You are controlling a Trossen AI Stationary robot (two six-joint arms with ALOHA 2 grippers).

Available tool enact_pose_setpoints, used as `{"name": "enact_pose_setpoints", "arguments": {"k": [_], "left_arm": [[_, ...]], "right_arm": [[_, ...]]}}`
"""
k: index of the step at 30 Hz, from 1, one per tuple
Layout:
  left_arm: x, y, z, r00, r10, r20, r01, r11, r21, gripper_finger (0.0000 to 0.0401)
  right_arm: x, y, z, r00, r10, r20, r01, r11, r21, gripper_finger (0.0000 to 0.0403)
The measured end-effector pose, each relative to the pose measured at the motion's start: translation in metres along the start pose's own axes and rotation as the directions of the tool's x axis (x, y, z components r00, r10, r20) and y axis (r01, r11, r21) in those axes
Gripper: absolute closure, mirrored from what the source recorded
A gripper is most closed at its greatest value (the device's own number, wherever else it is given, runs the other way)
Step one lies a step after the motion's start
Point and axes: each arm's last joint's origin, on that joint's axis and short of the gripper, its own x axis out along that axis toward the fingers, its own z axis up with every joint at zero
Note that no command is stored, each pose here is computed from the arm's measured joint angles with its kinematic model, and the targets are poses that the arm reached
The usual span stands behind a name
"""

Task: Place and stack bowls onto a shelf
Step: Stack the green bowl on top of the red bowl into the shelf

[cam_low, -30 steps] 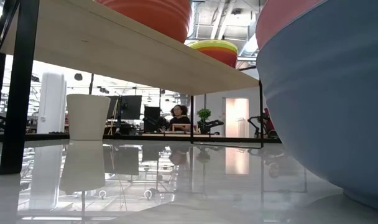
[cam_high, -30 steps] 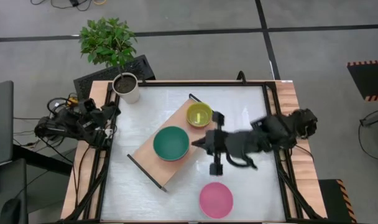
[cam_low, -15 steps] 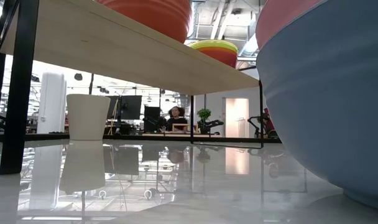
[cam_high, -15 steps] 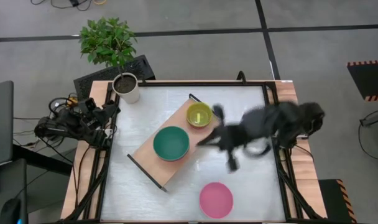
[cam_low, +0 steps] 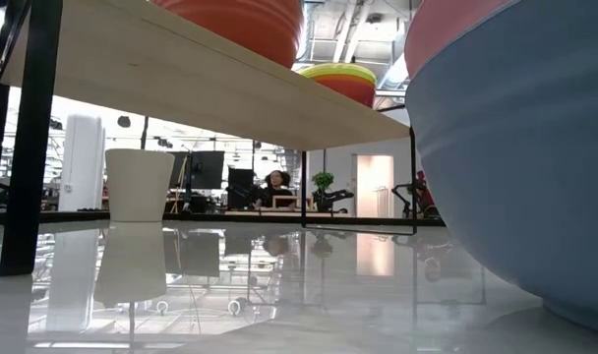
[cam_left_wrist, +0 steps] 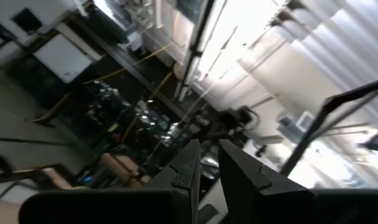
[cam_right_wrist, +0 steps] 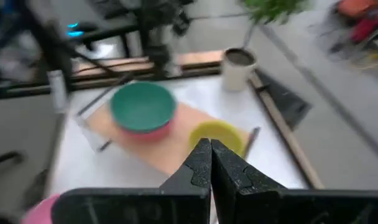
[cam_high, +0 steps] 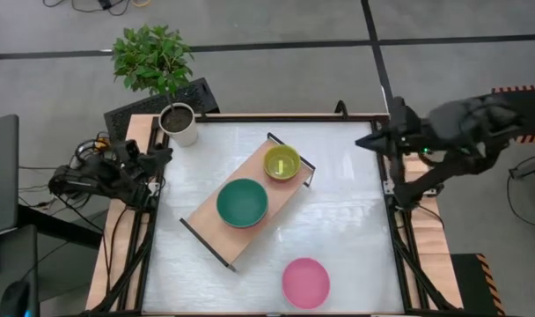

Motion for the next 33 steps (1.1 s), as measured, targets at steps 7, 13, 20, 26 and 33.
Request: {"name": "enact_pose_setpoints", "arguments": {"k": [7,13,20,26,33], "left_arm": [[0.0,0.002,-0.002,0.999,0.044,-0.005,-0.044,0.999,0.028,0.0358],[0.0,0.003,-0.002,0.998,0.066,0.008,-0.066,0.998,0.024,0.0358],[0.0,0.006,-0.003,0.99,0.136,0.024,-0.137,0.99,0.034,0.0358],[-0.001,0.008,-0.004,0.984,0.175,0.025,-0.176,0.984,0.042,0.0358],[-0.001,0.01,-0.006,0.981,0.191,0.011,-0.192,0.98,0.056,0.0358]], "right_arm": [[0.046,0.024,-0.066,1.0,-0.019,-0.023,0.019,1.0,-0.001,0.0383],[0.096,0.031,-0.105,0.925,0.1,0.367,-0.185,0.962,0.203,0.0383],[0.175,0.062,-0.131,0.899,0.087,0.43,-0.209,0.947,0.245,0.0383],[0.225,0.091,-0.127,0.904,0.146,0.401,-0.239,0.951,0.194,0.0383],[0.253,0.109,-0.123,0.91,0.208,0.359,-0.265,0.957,0.117,0.0383]]}}
